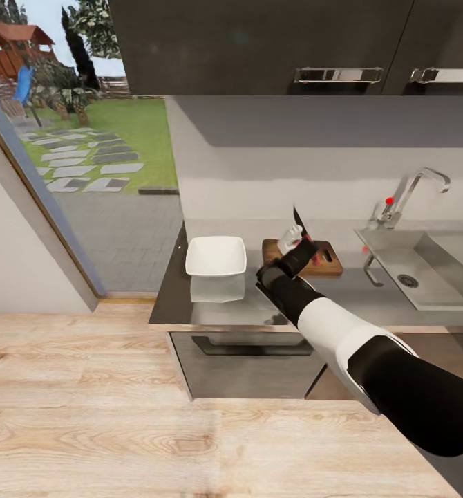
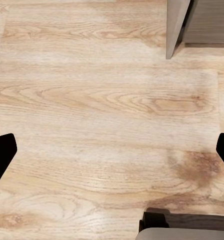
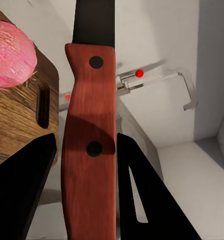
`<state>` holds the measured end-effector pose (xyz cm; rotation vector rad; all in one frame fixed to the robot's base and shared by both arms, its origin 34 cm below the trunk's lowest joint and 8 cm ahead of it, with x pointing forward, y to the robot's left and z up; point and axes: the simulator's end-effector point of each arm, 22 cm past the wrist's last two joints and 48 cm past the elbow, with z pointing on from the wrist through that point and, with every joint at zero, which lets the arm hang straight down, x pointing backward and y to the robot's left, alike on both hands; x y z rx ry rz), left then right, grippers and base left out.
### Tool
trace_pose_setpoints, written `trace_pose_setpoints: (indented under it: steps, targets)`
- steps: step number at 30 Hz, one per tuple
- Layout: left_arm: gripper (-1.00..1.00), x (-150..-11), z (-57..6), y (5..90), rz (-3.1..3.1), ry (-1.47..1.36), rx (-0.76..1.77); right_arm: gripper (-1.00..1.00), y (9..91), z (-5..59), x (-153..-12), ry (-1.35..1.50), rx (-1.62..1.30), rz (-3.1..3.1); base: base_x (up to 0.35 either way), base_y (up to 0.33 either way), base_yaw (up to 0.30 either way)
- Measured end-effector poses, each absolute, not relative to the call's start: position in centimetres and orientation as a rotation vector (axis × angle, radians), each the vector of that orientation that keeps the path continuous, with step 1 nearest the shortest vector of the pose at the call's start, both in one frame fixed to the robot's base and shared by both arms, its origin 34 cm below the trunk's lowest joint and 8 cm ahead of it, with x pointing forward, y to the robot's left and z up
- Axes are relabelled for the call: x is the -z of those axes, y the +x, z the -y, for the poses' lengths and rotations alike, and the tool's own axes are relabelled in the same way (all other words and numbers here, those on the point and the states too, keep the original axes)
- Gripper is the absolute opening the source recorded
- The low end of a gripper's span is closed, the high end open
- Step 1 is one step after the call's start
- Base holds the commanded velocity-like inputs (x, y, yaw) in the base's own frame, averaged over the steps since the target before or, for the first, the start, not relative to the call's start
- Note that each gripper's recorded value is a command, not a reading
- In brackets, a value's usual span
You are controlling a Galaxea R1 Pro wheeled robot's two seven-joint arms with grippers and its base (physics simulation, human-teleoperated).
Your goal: In the kitchen, take the Vidalia onion out of the sink, dice it on the chopping board with the paring knife, put the diced onion into the bowl on the countertop, then place both the paring knife and the chopping board into the sink.
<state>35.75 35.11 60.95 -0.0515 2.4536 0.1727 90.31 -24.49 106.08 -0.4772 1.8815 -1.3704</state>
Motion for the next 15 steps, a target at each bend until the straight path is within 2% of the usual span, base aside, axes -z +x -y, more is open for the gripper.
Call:
trace_pose_setpoints:
  steps: [15]
  targets:
    - [1.0,-60.9,-35.2,35.7,-2.456,-0.055,-0.175,-1.0,90.3,23.6,-106.2,-0.462,1.331,-1.864,0.0,0.0,0.0]
